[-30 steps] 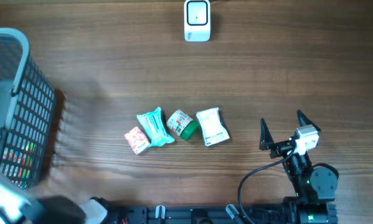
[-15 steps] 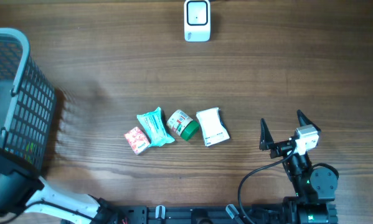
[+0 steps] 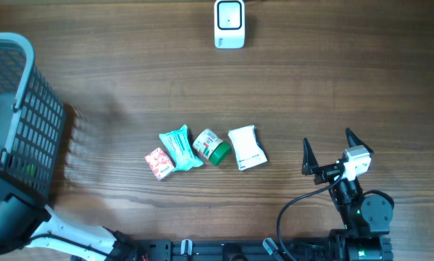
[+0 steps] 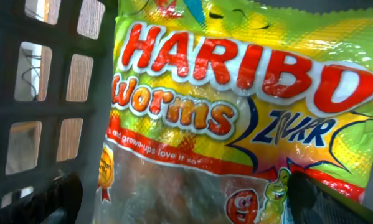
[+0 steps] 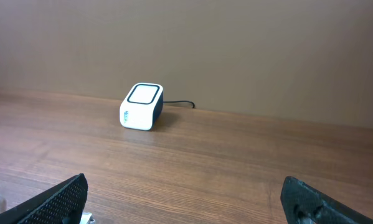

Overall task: Scan the item barcode
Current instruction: 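Reach into the basket and grasp the Haribo Worms bag with the left gripper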

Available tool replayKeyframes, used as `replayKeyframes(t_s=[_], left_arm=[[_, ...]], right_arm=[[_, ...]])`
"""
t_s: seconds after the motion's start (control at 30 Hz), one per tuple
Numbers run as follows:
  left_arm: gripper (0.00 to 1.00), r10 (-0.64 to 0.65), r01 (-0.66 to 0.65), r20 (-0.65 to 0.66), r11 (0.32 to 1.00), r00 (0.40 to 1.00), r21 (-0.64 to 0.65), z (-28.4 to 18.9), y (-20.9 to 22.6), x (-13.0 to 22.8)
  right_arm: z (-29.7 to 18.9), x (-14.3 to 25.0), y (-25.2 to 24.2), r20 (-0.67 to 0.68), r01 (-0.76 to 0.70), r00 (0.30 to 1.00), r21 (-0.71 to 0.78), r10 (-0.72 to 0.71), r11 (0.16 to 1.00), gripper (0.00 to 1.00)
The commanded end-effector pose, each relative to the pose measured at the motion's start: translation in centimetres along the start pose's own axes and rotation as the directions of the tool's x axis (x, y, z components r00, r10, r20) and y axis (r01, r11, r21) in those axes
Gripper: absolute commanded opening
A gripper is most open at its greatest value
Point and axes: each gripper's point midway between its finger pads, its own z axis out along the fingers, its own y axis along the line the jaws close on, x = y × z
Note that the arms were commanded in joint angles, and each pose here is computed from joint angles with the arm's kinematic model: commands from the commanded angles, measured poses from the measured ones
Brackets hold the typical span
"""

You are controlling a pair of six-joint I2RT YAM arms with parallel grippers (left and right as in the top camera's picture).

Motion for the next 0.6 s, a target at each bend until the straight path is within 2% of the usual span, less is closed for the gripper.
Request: replayKeyframes(t_s=[0.0, 0.17, 0.3, 0.4, 0.47, 0.5, 0.57], left_arm=[[1.0, 0.086, -0.097, -0.167, 0.994, 0.982, -0.058, 4.8, 0.9, 5.8], [1.0, 0.1, -0.076, -0.212, 0.99, 0.972, 0.118, 3.0, -1.7, 6.0], [1.0, 0.1, -0.075, -0.213, 0.989, 0.972, 0.124, 2.7, -1.6, 6.0], [1.0, 0.158, -0.128, -0.187, 0.978, 0.97, 0.163, 2.4, -2.0, 5.5], [1.0, 0.22, -0.163, -0.209, 0.952, 0.953, 0.259, 1.9, -3.5, 6.2], [0.89, 0.246, -0.162, -0.232, 0.93, 0.941, 0.33, 1.6, -4.5, 7.0], [0.41, 0.257, -0.126, -0.268, 0.897, 0.929, 0.424, 0.8, -6.2, 7.8]], right_arm=[[0.0, -0.1, -0.1, 0.006, -0.006, 1.0, 0.008, 0.006, 1.0, 1.0], [0.0, -0.1, -0.1, 0.006, -0.006, 1.0, 0.008, 0.006, 1.0, 1.0], [0.0, -0.1, -0.1, 0.006, -0.005, 1.0, 0.008, 0.005, 1.0, 1.0], [0.0, -0.1, -0.1, 0.006, -0.006, 1.0, 0.007, 0.006, 1.0, 1.0], [0.0, -0.1, -0.1, 0.006, -0.006, 1.0, 0.008, 0.006, 1.0, 1.0], [0.0, -0.1, -0.1, 0.006, -0.005, 1.0, 0.008, 0.005, 1.0, 1.0], [0.0, -0.1, -0.1, 0.006, -0.006, 1.0, 0.008, 0.006, 1.0, 0.99]])
